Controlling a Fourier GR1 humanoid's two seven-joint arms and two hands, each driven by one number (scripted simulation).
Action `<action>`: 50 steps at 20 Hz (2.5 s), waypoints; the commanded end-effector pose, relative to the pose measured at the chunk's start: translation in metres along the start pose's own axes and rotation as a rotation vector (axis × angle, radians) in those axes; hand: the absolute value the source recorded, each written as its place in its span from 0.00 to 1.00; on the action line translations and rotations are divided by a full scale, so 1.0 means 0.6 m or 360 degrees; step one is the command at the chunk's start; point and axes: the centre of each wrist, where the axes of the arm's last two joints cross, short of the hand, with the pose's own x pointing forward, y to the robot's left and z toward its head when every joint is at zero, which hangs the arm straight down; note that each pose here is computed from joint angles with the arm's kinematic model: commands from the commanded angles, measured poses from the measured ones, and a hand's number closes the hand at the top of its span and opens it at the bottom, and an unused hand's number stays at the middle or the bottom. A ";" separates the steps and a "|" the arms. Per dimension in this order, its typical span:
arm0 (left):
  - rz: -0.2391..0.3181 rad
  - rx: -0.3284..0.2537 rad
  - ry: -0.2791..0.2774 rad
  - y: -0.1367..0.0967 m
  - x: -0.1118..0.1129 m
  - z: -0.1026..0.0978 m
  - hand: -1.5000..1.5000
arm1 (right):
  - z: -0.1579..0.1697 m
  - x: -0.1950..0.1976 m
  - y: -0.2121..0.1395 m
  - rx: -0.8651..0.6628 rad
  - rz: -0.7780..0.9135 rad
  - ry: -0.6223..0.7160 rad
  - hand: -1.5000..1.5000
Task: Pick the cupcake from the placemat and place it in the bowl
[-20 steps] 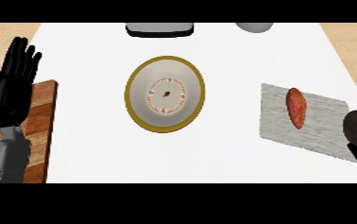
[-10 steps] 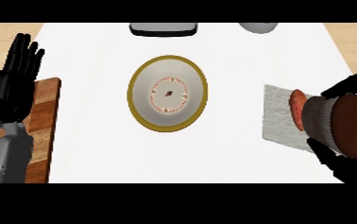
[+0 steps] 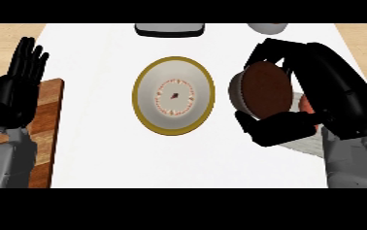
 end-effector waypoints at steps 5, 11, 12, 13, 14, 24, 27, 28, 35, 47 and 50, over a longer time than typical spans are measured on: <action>-0.0020 0.0030 -0.0034 0.011 0.006 0.003 0.50 | -0.098 0.031 0.087 0.0186 -0.0011 0.0038 1.00; 0.0013 -0.0001 0.0004 0.002 0.014 -0.015 0.50 | -0.123 0.043 0.203 0.0222 0.0024 0.0092 1.00; -0.0001 0.0013 -0.0006 -0.001 -0.003 -0.011 0.50 | -0.150 0.063 0.182 0.0210 0.0082 0.0113 1.00; 0.0003 -0.0010 0.0013 0.020 0.009 -0.005 0.50 | -0.132 0.058 0.244 0.0169 0.0170 0.0139 1.00; -0.0002 -0.0015 -0.0014 -0.002 -0.009 -0.018 0.50 | -0.162 0.056 0.229 0.0152 0.0179 0.0184 1.00; 0.0015 -0.0048 -0.0009 -0.004 0.028 -0.026 0.50 | -0.183 -0.060 0.339 0.0135 -0.0233 0.0477 0.00; 0.0036 -0.0040 -0.0026 0.011 0.009 -0.006 0.50 | -0.185 -0.062 0.339 0.0032 -0.0466 0.0402 0.00; 0.0026 -0.0057 -0.0040 -0.020 0.001 -0.015 0.50 | -0.186 -0.066 0.343 0.0008 -0.0508 0.0352 0.00; 0.0025 0.0010 -0.0004 0.012 -0.001 -0.009 0.50 | -0.204 -0.096 0.298 -0.0520 -0.0689 0.0283 0.00; -0.0005 0.0050 -0.0001 0.006 -0.004 0.024 0.50 | -0.112 -0.285 0.161 -0.0773 -0.0934 0.0405 0.00; -0.0033 0.0024 -0.0029 0.033 0.005 0.013 0.50 | -0.070 -0.350 0.170 -0.0788 -0.0991 0.0409 0.00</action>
